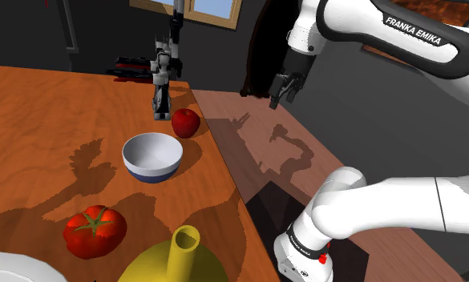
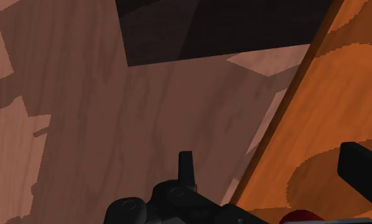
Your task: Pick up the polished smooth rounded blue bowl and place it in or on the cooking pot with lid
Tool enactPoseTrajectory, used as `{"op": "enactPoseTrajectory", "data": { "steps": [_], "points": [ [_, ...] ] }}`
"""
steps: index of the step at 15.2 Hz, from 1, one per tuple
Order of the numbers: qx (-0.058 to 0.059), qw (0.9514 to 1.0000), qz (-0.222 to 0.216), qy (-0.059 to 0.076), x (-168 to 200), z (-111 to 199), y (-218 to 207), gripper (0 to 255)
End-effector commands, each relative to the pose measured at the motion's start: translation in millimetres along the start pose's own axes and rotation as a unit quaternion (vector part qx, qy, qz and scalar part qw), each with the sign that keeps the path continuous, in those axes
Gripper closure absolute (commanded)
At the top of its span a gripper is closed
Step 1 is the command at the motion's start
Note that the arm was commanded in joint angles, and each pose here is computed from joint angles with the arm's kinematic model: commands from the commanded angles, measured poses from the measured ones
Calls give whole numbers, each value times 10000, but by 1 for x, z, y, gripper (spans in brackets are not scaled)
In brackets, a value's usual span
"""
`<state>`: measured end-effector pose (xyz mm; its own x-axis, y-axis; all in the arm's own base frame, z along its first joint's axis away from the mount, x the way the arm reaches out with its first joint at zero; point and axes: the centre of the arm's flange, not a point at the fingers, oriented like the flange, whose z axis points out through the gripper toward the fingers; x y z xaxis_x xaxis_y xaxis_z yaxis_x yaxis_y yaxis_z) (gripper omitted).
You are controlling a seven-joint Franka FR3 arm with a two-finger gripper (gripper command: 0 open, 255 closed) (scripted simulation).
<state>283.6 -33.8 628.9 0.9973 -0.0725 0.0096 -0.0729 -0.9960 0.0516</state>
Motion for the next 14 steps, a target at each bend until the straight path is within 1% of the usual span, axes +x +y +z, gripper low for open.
{"op": "enactPoseTrajectory", "data": {
  "steps": [1,7,14],
  "points": [
    [0,10000,0,0,0,0,0,0],
    [197,9996,213,38,27,38,-58,0],
    [427,9980,461,83,62,78,-125,0]
  ]
}}
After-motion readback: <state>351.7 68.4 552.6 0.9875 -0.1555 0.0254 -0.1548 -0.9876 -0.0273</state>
